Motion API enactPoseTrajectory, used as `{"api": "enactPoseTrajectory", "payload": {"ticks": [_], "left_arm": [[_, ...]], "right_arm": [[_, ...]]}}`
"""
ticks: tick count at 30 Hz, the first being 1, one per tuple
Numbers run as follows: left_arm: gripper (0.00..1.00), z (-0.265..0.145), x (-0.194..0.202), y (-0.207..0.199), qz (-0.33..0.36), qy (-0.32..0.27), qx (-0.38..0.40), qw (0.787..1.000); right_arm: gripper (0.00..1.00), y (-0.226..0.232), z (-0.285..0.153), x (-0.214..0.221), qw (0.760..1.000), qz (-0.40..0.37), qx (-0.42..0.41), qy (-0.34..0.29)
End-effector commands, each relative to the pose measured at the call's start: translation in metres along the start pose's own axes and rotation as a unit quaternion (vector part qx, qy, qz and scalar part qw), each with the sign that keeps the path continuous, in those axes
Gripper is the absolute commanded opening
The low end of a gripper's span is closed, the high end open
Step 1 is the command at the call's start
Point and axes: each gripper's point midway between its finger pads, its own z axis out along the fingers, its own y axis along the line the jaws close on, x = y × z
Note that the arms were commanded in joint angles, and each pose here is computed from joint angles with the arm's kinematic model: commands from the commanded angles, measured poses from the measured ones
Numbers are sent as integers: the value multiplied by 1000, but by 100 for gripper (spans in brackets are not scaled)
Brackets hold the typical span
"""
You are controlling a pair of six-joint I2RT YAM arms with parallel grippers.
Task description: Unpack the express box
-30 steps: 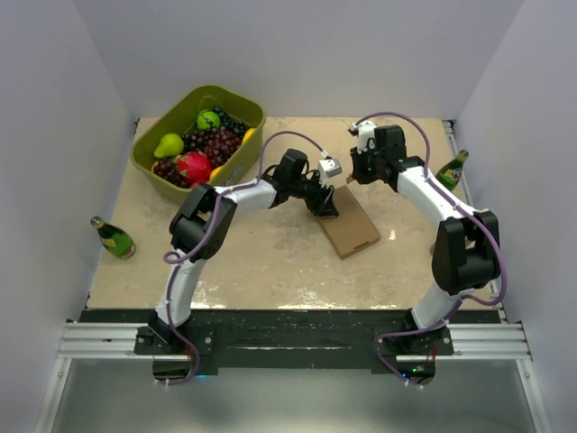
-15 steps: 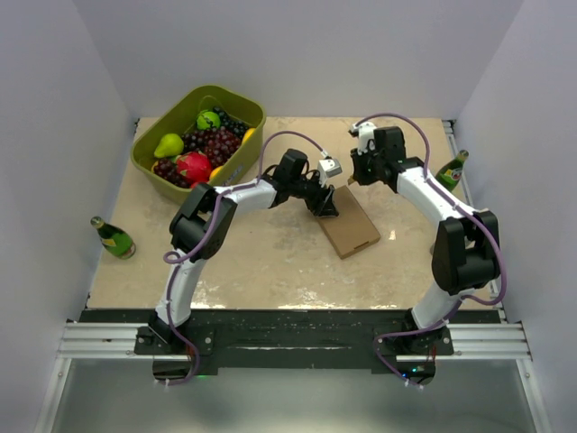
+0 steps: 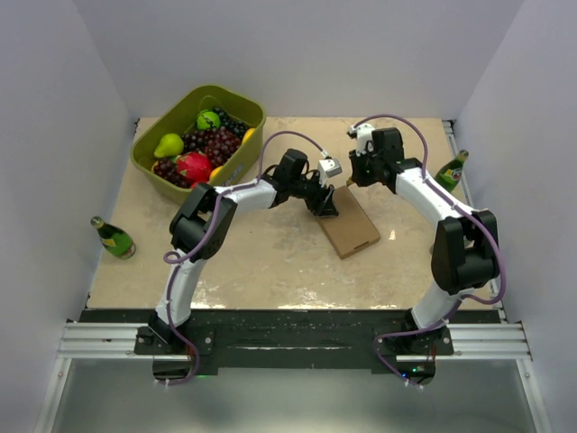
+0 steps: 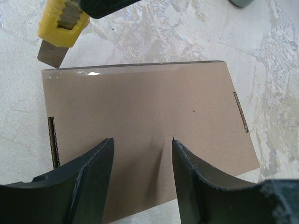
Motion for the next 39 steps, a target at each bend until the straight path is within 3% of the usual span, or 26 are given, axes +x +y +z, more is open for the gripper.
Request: {"api": "enactPoseTrajectory", "payload": {"ticks": [1, 39], "left_arm": [[57, 7, 21, -2, -19, 27, 0, 999], [53, 8, 23, -3, -19, 30, 2, 999]], "right_arm": [[0, 4, 4, -12, 1000, 0, -6, -19], [0, 11, -10, -29, 999, -20, -16, -46]]}}
